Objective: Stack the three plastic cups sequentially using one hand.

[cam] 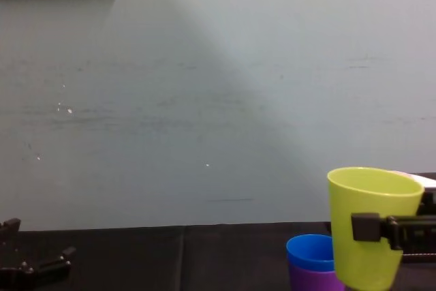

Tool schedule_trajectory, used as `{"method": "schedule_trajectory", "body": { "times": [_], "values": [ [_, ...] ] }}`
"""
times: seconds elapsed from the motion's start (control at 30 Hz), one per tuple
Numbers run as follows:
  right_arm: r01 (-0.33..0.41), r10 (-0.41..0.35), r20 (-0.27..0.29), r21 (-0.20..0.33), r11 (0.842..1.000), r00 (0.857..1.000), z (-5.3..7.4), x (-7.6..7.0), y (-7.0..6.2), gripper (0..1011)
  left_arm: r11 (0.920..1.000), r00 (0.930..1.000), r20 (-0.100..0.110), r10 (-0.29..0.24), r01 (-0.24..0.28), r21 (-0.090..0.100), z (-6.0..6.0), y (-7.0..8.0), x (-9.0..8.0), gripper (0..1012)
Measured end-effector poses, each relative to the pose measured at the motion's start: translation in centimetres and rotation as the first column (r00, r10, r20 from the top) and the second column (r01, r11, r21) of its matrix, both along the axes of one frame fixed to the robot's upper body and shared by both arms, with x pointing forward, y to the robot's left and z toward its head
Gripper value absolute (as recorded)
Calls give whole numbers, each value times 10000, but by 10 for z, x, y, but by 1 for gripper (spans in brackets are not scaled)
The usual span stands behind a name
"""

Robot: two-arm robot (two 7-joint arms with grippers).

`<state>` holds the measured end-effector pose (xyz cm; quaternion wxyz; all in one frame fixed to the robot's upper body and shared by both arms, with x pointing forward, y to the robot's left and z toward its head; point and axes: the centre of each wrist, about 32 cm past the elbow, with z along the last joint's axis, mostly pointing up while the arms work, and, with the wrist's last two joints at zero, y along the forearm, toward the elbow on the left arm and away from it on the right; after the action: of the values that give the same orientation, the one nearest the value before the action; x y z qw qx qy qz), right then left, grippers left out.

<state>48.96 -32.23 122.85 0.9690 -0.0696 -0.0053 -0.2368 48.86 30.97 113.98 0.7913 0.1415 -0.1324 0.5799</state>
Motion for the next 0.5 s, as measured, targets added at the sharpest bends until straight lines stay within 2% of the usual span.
{"method": "schedule_trajectory", "body": {
  "times": [0.5],
  "values": [
    [408,-403,180,-288,9988,9990,7,45,7,735,10000,10000,-1,0,0,0,0,0,0,1011]
  ]
}}
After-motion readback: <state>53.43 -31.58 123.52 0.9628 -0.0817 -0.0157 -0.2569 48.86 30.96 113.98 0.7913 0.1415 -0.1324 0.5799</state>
